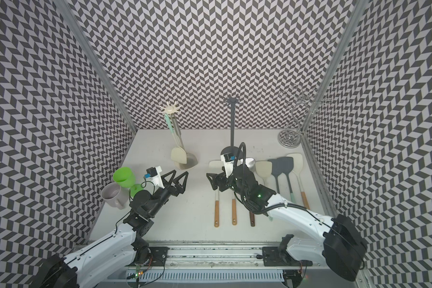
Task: Take the spatula off the kitchen utensil rack
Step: Place the spatula at the center of the board, then take off the spatula from the rack.
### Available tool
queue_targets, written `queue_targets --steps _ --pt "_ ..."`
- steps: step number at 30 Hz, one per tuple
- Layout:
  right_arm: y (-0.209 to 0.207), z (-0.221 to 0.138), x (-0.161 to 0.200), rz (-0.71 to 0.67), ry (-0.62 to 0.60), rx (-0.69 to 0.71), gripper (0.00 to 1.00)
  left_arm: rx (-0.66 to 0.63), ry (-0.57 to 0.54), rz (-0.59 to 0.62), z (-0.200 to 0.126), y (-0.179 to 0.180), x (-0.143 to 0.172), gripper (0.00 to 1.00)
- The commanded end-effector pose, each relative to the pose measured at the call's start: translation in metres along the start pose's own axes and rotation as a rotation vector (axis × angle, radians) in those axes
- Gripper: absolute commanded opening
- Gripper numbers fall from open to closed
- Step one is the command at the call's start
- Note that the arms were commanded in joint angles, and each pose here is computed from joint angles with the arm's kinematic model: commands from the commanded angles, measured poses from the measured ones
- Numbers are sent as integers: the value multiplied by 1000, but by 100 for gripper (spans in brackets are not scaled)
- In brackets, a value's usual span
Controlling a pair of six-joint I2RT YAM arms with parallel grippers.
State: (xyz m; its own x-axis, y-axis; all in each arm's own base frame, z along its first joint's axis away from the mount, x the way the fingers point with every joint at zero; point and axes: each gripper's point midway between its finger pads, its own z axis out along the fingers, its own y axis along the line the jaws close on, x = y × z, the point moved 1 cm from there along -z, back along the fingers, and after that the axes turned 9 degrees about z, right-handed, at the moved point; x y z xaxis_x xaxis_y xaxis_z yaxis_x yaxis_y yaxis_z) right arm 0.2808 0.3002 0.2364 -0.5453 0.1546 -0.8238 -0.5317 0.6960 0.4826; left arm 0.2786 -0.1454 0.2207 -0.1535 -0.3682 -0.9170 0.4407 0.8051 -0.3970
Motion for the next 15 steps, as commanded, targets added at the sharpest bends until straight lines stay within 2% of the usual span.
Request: queue_targets --steps 1,5,10,15 --pt "27 14 -41 -50 -138 -94 85 -30 6 -63 5 14 -5 99" --pt "37 38 -51 -86 -159 -126 81 -46 16 -118 4 31 -2 99" --pt "42 66 -70 -105 -201 -121 81 -65 9 -134 2 39 -3 98" --pt "43 97 -71 -117 -184 -135 81 -78 24 -163 3 48 1 99"
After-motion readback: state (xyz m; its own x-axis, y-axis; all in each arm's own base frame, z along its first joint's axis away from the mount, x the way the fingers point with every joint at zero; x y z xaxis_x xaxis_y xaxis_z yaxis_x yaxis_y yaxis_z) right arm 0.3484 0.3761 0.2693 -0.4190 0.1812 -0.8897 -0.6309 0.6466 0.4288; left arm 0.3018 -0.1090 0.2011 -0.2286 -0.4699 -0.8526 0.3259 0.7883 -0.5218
